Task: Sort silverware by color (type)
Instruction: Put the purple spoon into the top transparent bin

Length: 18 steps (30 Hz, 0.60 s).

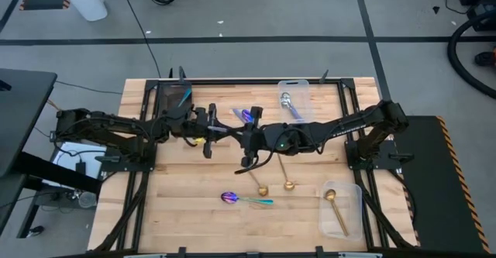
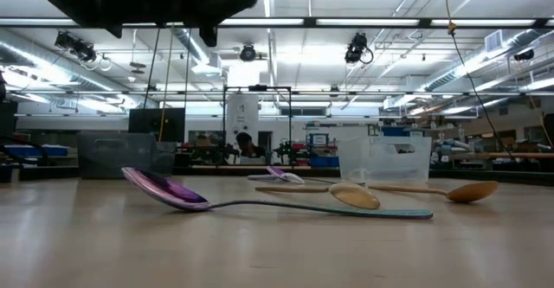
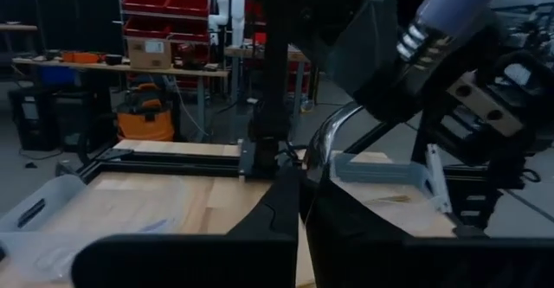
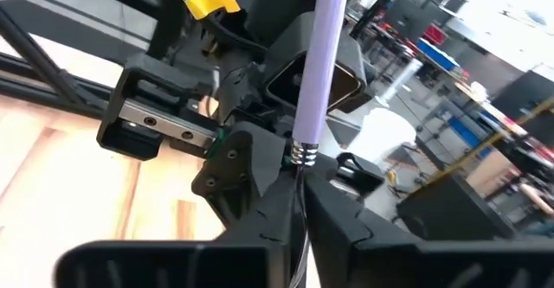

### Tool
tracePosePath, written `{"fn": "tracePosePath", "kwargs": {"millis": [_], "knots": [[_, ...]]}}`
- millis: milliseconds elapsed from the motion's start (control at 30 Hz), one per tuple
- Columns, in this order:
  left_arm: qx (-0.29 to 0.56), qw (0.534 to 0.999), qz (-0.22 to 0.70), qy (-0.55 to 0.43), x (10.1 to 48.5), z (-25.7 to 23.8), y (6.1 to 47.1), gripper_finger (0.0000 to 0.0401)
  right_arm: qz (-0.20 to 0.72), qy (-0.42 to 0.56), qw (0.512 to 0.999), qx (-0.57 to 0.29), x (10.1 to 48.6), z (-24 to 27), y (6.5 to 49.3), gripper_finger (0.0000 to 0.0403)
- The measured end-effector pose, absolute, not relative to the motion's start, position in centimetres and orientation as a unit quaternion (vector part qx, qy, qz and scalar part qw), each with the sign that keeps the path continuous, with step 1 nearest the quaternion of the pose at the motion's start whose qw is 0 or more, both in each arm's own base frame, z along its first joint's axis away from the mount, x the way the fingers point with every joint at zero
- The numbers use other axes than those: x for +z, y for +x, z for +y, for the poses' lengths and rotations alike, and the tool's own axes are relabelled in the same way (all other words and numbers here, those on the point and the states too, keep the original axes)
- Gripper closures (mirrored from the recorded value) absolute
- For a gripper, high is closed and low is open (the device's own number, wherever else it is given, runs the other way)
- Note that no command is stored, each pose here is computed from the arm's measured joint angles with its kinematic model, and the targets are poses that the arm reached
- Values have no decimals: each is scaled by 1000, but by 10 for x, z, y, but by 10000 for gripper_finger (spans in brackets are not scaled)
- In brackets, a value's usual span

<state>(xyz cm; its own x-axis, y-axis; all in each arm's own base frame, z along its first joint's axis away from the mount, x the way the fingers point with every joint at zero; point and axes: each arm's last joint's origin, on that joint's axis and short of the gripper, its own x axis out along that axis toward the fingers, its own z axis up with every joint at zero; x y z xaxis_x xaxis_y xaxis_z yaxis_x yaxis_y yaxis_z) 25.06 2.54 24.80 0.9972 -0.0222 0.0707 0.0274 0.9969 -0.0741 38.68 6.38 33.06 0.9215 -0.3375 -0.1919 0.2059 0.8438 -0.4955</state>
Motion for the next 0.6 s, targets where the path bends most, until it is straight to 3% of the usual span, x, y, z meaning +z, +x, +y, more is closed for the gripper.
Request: {"fn": "tracePosePath", "kwargs": {"millis": [333,600], "knots": [[39,996,74,-23,227,50,246,389,171,-256,895,-322,329,97,368,249],[68,985,158,-15,214,62,241,389,202,-135,927,-287,314,83,366,231]]}}
